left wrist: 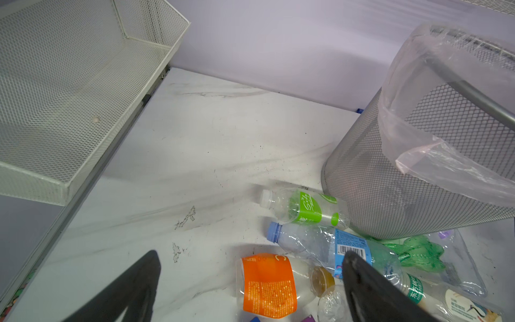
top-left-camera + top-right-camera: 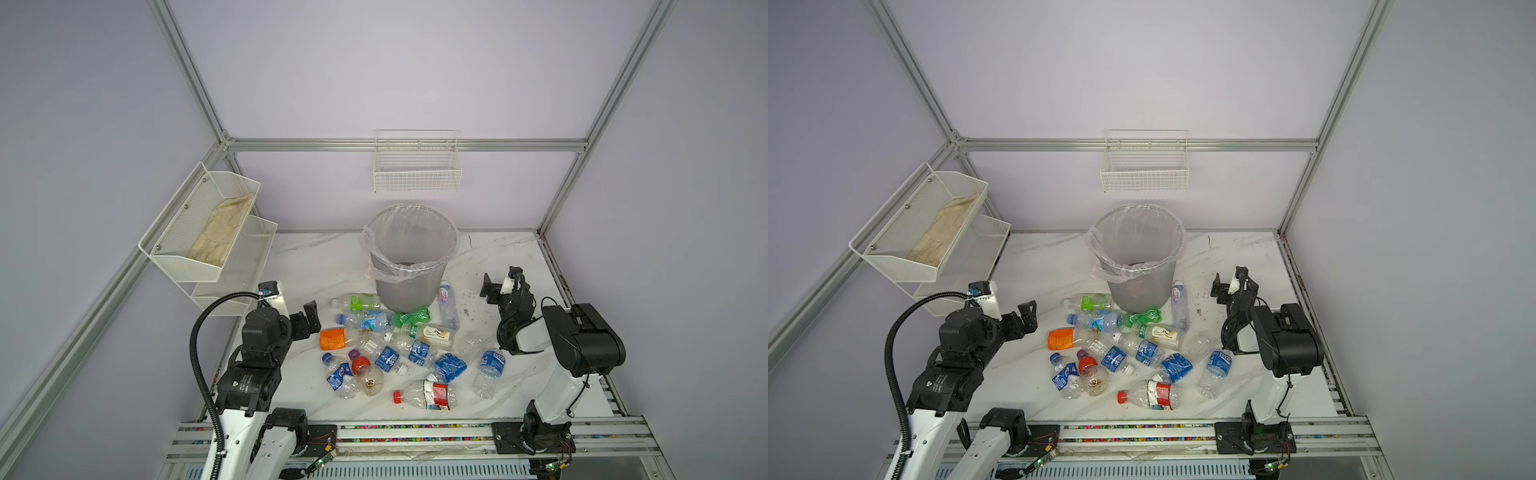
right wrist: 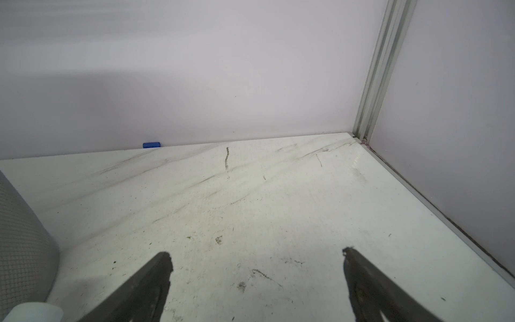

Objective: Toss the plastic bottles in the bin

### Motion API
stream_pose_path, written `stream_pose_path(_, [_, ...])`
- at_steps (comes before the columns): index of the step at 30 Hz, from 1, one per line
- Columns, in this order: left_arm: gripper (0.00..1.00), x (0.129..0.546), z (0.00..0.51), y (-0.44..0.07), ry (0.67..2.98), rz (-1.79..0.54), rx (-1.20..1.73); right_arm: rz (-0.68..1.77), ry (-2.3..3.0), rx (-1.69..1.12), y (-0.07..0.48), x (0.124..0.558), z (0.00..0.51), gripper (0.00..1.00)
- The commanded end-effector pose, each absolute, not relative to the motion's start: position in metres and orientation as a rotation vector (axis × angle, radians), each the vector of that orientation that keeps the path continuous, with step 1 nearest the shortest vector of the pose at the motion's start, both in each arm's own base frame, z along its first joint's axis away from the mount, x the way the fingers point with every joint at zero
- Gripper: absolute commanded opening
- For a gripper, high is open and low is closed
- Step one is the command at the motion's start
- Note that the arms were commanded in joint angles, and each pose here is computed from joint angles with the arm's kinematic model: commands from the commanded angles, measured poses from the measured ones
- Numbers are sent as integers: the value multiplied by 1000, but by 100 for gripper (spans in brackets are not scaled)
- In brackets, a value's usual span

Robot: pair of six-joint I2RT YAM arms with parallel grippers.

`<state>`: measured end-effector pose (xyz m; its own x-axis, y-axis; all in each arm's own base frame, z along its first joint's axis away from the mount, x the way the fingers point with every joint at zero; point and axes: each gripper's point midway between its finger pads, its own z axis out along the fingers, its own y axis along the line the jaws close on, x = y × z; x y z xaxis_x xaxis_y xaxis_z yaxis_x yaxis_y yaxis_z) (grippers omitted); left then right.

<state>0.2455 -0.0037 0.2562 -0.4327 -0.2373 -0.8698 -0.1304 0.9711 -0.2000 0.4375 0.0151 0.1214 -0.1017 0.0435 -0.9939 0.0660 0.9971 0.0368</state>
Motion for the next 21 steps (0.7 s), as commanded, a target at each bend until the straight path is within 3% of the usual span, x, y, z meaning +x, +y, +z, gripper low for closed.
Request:
stream_pose_path(1, [100, 238, 243, -17, 2057, -204, -255, -21, 1636, 78, 14, 440, 133, 98])
stream_pose_path(8, [100, 231, 241, -29, 2060, -208, -207, -82, 1635, 130, 7, 439, 155, 98])
stream_pose_path(14, [100, 233, 238, -30, 2071, -197, -207, -74, 1510, 103, 36, 412, 275, 98])
stream_pose_path(16, [100, 232, 239, -30, 2065, -200, -208, 66, 1614, 355, 28, 403, 300, 98])
stream_pose_path(19, [100, 232, 240, -30, 2061, -202, -208, 186, 1769, 786, 6, 372, 294, 97])
stream_pose_path(21, [100, 232, 239, -30, 2064, -200, -208, 322, 1887, 632, 32, 370, 298, 98])
